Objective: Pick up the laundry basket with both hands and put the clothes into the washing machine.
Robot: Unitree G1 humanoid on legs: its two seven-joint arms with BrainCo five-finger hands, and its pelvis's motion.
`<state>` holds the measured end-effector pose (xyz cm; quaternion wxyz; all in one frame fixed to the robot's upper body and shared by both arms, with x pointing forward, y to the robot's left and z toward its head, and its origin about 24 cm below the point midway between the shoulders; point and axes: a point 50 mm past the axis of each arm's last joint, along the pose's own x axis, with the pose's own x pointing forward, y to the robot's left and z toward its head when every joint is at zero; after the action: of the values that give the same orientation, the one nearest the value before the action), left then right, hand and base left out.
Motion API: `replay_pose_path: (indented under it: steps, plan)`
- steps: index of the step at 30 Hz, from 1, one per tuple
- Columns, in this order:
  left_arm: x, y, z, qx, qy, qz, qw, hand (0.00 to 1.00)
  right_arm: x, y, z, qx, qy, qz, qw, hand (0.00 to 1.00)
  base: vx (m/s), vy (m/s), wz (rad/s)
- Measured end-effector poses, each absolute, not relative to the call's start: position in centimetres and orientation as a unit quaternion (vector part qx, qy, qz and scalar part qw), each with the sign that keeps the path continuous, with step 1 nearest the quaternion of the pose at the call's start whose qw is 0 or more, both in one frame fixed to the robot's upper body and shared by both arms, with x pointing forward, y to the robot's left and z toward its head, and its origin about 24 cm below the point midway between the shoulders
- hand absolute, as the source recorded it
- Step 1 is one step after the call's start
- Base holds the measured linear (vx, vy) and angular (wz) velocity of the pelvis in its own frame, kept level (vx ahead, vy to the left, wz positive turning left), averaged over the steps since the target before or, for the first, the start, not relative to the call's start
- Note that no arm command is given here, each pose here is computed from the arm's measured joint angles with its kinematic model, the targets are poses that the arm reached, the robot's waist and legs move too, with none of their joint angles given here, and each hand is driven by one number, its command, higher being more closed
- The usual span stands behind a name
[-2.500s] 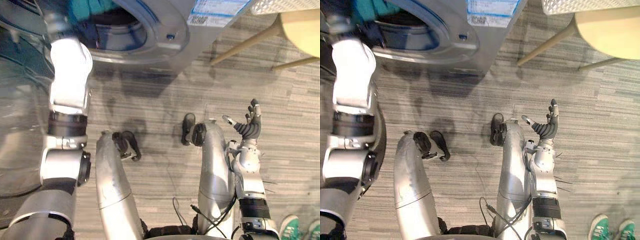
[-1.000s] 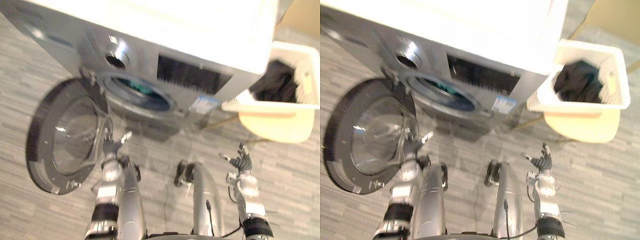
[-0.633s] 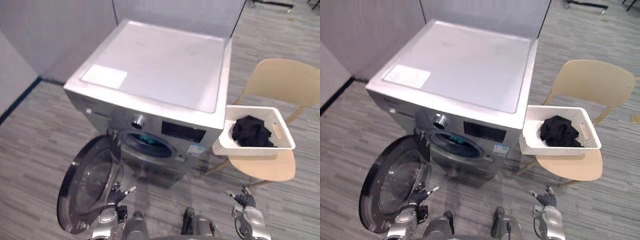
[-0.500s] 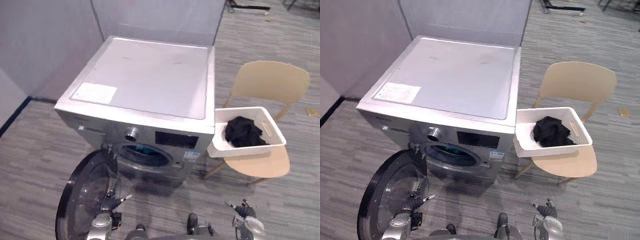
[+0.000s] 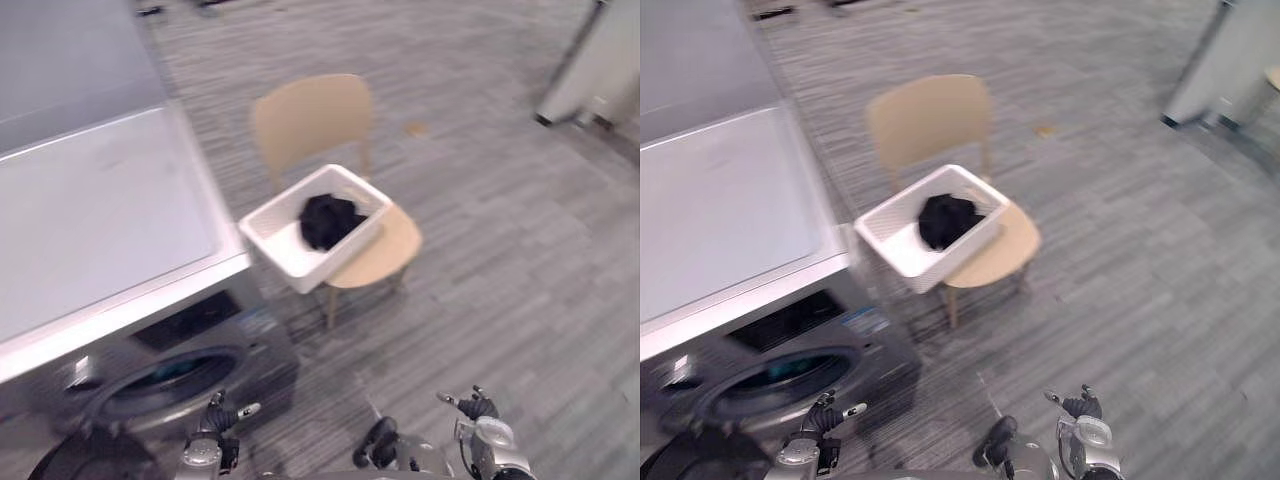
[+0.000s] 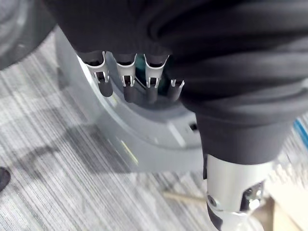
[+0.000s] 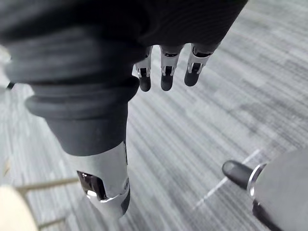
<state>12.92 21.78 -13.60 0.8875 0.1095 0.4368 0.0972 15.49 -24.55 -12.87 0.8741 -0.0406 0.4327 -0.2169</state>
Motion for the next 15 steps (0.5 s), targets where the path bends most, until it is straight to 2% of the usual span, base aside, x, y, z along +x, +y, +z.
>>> replay_pose_path:
  steps: [4, 6, 12, 15]
  plan:
    - [12.7, 20.6, -13.8, 0.094, 0.436, 0.091, 0.891, 0.0, 15.0, -25.0, -13.0, -0.063, 0.443, -0.209, 0.87, 0.0, 0.21, -0.114, -1.8]
    - [12.5, 20.4, -13.8, 0.101, 0.433, 0.082, 0.892, 0.0, 13.2, -24.8, -13.8, -0.057, 0.468, -0.217, 0.855, 0.0, 0.27, -0.066, -0.94]
    - [12.9, 20.1, -13.4, 0.098, 0.419, 0.083, 0.899, 0.0, 14.0, -25.2, -13.2, -0.063, 0.45, -0.225, 0.862, 0.0, 0.42, -0.038, -0.6]
    - [13.2, 19.3, -13.4, 0.086, 0.415, 0.082, 0.902, 0.0, 13.5, -26.0, -13.2, -0.059, 0.452, -0.241, 0.857, 0.0, 0.47, 0.05, 0.06]
